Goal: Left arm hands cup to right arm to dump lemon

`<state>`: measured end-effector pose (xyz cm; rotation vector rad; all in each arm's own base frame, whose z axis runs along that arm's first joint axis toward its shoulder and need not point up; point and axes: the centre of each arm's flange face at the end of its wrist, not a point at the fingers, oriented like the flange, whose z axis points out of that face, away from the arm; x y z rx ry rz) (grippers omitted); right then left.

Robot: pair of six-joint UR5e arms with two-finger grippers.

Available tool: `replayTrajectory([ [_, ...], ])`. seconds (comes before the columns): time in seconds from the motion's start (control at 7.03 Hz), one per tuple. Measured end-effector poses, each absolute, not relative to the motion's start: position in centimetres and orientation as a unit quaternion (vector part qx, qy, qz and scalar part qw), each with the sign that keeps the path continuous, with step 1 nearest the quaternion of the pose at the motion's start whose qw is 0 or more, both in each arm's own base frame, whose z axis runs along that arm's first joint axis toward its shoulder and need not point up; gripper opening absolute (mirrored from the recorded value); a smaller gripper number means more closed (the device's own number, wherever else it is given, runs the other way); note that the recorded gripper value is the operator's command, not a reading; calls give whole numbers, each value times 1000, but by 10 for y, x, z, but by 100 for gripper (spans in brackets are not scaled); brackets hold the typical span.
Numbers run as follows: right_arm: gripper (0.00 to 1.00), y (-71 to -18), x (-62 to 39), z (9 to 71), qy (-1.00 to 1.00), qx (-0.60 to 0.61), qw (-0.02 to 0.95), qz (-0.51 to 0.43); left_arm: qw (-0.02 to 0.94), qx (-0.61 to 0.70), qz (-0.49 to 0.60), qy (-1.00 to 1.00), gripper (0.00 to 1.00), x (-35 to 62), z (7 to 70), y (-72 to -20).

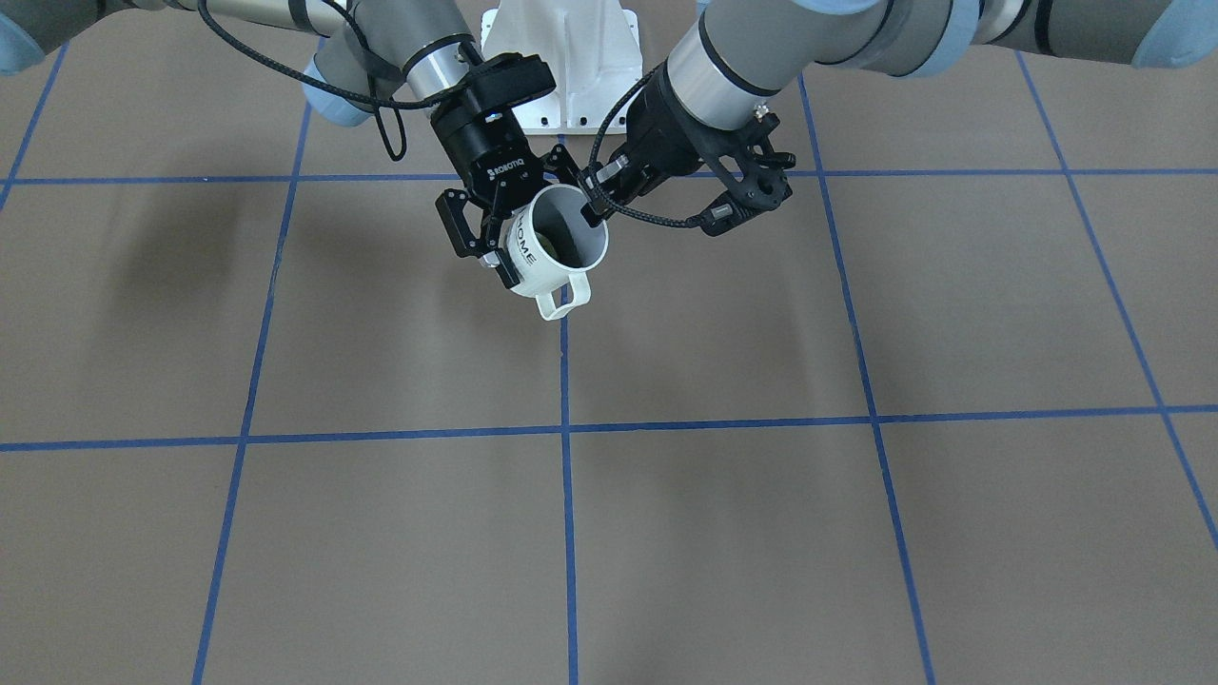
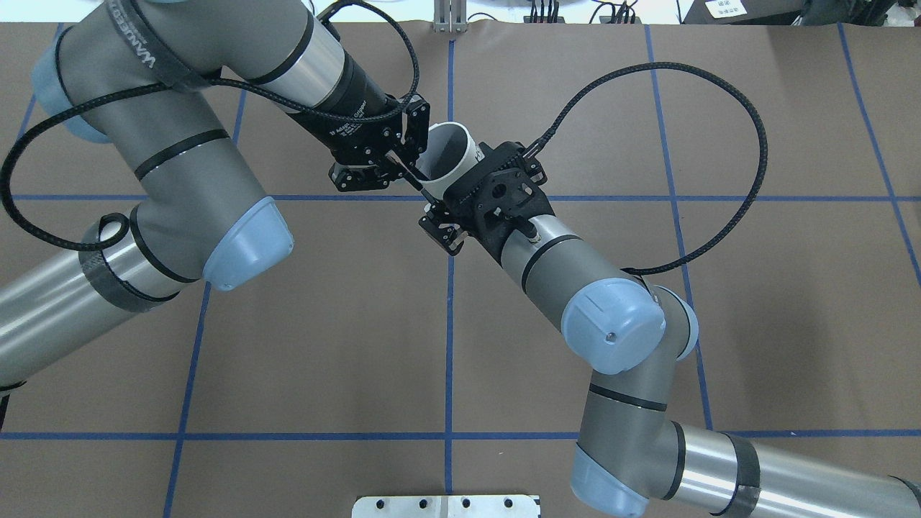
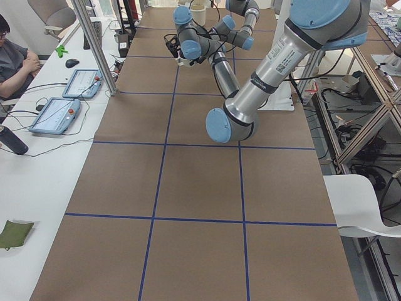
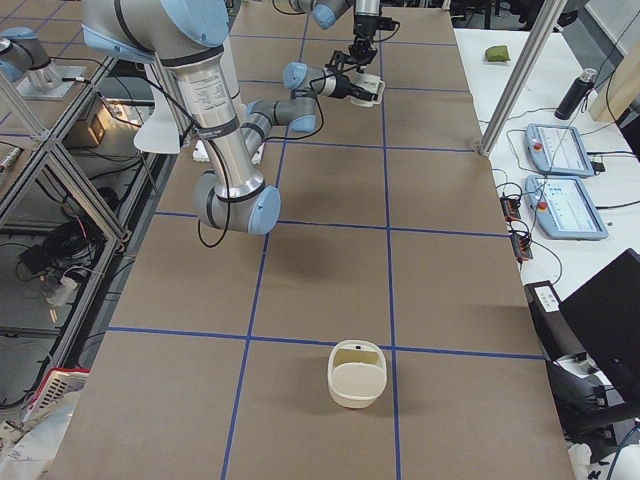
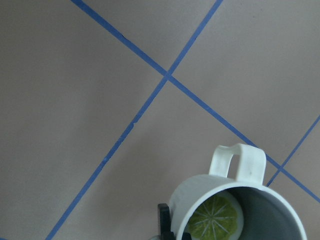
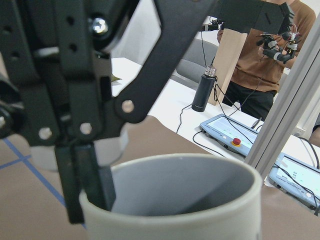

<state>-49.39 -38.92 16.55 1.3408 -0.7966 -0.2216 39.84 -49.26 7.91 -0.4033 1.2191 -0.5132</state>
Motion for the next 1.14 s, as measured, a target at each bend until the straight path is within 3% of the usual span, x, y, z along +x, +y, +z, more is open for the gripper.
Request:
replayTrajectory([
  [0.14,50,-389,-494,166,-359,603,705,-101,770,-186,-235,563,0,399,79,-492],
  [0.28,42,-388,-495,168,-358,602,706,-103,771,-186,-234,563,3,399,78,-491],
  [0.43,39,-388,-496,171,-356,600,709,-107,771,-184,-232,564,99,399,78,-491],
  [0.71,28,-388,-496,175,-352,597,712,-111,766,-173,-221,578,100,394,78,-492],
  [1.14,25,-390,-500,179,-327,580,734,-130,764,-164,-200,591,100,337,86,-527],
])
